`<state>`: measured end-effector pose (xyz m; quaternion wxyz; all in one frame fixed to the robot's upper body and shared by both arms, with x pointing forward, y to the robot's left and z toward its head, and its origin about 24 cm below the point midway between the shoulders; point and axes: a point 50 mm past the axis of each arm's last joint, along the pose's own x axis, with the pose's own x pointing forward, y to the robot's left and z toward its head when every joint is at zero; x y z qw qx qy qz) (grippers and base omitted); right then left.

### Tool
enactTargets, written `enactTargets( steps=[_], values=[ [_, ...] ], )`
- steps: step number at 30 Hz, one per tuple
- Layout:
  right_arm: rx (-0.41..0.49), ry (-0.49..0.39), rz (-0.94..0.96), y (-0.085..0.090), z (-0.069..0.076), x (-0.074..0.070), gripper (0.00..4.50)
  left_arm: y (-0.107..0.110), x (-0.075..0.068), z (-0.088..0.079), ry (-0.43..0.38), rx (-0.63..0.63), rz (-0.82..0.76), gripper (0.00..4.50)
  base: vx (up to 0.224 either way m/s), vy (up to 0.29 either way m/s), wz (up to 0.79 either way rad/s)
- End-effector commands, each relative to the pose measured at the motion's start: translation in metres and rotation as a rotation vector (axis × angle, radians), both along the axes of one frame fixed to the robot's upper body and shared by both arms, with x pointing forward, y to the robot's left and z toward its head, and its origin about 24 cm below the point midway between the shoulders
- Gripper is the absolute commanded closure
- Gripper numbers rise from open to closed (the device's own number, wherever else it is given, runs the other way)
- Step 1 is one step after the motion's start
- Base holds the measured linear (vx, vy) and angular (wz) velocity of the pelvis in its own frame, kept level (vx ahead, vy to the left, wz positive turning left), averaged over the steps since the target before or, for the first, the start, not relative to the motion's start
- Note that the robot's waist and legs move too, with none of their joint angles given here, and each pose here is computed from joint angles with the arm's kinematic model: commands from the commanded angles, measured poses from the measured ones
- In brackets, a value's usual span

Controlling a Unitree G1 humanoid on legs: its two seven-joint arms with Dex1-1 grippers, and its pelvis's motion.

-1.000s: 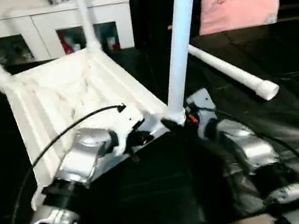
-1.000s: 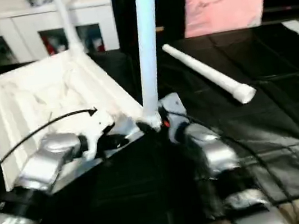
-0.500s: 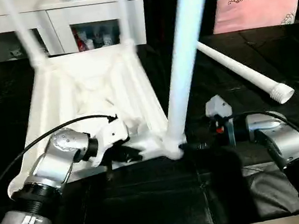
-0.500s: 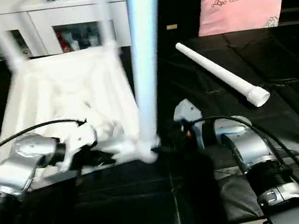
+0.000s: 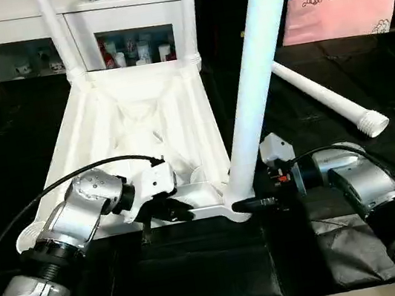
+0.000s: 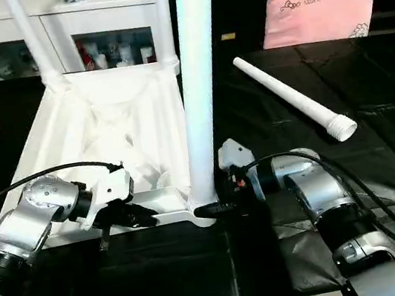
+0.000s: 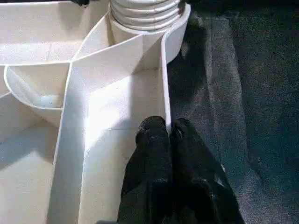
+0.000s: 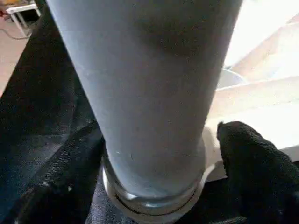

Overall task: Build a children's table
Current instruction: Rotate leg to tighten

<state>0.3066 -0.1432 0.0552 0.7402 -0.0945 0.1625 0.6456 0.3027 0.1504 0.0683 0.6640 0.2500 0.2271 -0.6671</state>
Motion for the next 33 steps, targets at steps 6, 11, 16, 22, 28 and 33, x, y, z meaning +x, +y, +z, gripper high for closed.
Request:
enactTargets(
  steps=[6, 11, 16, 22, 28, 33],
  values=[
    [0.003, -0.009, 0.017, -0.001, 0.003, 0.002, 1.36, -0.012, -0.003, 0.004, -0.005, 0.017, -0.116, 4.50, 0.000, 0.000, 0.00],
    [0.008, -0.005, 0.022, 0.000, 0.002, 0.001, 1.70, -0.012, -0.003, 0.003, -0.004, 0.020, -0.118, 4.50, 0.000, 0.000, 0.00],
    [0.009, 0.005, 0.032, 0.000, 0.000, 0.000, 1.80, -0.011, -0.002, 0.004, -0.005, 0.023, -0.113, 4.50, 0.000, 0.000, 0.00],
    [0.026, 0.025, -0.017, 0.004, -0.006, -0.003, 1.80, -0.015, 0.006, 0.006, -0.004, -0.054, 0.036, 4.50, 0.000, 0.000, 0.00],
    [0.046, 0.051, -0.330, 0.024, -0.027, 0.006, 1.80, -0.036, 0.017, 0.011, 0.001, -0.195, 0.304, 4.50, 0.000, 0.000, 0.00],
    [0.090, 0.129, -0.539, 0.062, -0.037, 0.013, 1.80, -0.055, 0.029, 0.012, -0.007, -0.236, 0.514, 4.50, 0.000, 0.000, 0.00]
  ],
)
